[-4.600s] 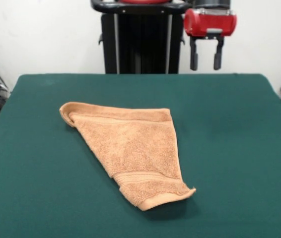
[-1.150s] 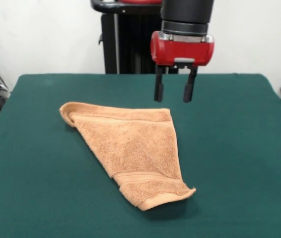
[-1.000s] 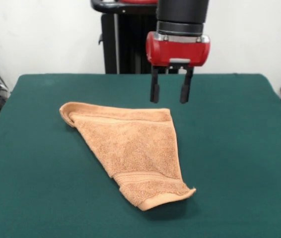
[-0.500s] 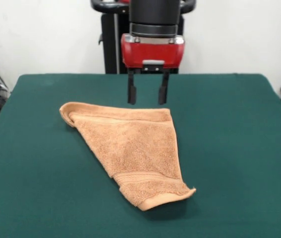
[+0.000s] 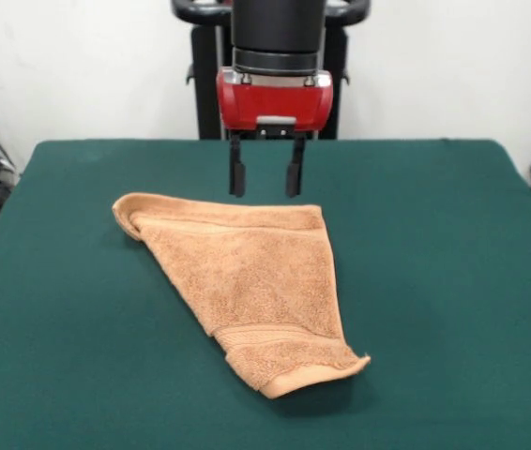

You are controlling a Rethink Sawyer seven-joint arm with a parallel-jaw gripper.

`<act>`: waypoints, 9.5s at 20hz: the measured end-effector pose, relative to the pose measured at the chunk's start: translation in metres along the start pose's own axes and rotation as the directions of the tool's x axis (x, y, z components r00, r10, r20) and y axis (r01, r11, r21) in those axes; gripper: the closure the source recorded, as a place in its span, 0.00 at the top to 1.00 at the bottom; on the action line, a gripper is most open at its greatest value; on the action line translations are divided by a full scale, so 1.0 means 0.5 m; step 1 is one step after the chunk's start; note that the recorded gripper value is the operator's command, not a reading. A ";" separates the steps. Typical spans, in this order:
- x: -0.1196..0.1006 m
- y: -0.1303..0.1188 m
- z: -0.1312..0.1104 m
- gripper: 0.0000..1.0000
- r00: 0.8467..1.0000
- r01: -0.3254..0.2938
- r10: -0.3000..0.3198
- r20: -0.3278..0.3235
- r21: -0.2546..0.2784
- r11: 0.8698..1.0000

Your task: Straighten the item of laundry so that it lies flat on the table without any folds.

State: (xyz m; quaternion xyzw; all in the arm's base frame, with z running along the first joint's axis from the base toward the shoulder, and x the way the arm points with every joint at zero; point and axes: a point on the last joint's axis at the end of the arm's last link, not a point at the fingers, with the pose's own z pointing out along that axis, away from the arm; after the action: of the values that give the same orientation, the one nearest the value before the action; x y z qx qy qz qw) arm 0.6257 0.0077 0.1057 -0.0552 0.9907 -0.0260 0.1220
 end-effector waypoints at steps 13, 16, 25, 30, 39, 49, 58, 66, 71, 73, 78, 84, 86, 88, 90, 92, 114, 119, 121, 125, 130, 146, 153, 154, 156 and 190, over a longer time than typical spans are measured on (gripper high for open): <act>-0.005 0.073 -0.001 1.00 0.998 0.056 -0.056 0.003 -0.016 0.998; -0.007 0.100 -0.002 1.00 0.997 0.077 -0.077 0.005 -0.021 0.997; -0.038 0.132 -0.009 1.00 0.994 0.107 -0.107 0.012 -0.021 0.994; -0.065 0.121 -0.019 1.00 0.995 0.099 -0.099 -0.005 -0.017 0.995; -0.114 0.101 -0.040 1.00 0.995 0.089 -0.090 -0.032 -0.008 0.996; -0.175 0.092 -0.058 1.00 0.996 0.089 -0.089 -0.006 0.006 0.996; -0.231 0.166 -0.027 1.00 0.991 0.135 -0.135 -0.019 -0.008 0.991; -0.217 0.265 0.048 1.00 0.980 0.190 -0.192 -0.057 -0.039 0.981; -0.198 0.273 0.077 1.00 0.978 0.190 -0.193 -0.082 -0.050 0.981; -0.191 0.272 0.087 1.00 0.978 0.183 -0.188 -0.095 -0.056 0.981; -0.180 0.258 0.100 1.00 0.977 0.162 -0.170 -0.132 -0.067 0.985; -0.186 0.227 0.099 1.00 0.976 0.140 -0.149 -0.160 -0.065 0.988; -0.196 0.209 0.097 1.00 0.977 0.129 -0.137 -0.161 -0.061 0.990; -0.205 0.199 0.097 1.00 0.979 0.123 -0.130 -0.155 -0.057 0.991; -0.215 0.191 0.097 1.00 0.981 0.118 -0.124 -0.147 -0.053 0.992; -0.223 0.187 0.101 1.00 0.983 0.115 -0.121 -0.140 -0.051 0.992; -0.285 0.275 0.236 1.00 0.973 0.135 -0.147 -0.177 -0.077 0.988; -0.300 0.271 0.218 1.00 0.977 0.123 -0.135 -0.164 -0.080 0.989; -0.312 0.267 0.201 1.00 0.980 0.121 -0.131 -0.151 -0.078 0.990; -0.337 0.259 0.168 1.00 0.984 0.115 -0.123 -0.126 -0.073 0.991; -0.366 0.235 0.127 1.00 0.990 0.102 -0.108 -0.095 -0.064 0.993; -0.404 0.154 0.001 1.00 0.996 0.082 -0.081 -0.043 0.012 0.997; -0.413 0.107 -0.026 1.00 0.998 0.061 -0.060 -0.029 0.039 0.997; -0.413 0.100 -0.027 1.00 0.998 0.058 -0.056 -0.030 0.043 0.997; -0.410 0.087 -0.025 1.00 0.998 0.051 -0.050 -0.034 0.049 0.997; -0.379 0.073 0.037 1.00 0.998 0.046 -0.044 -0.047 0.049 0.998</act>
State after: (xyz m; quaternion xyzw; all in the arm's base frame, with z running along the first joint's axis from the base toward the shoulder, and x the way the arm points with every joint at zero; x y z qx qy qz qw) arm 0.8093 0.0650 0.1309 -0.0738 0.9907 -0.0550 0.1001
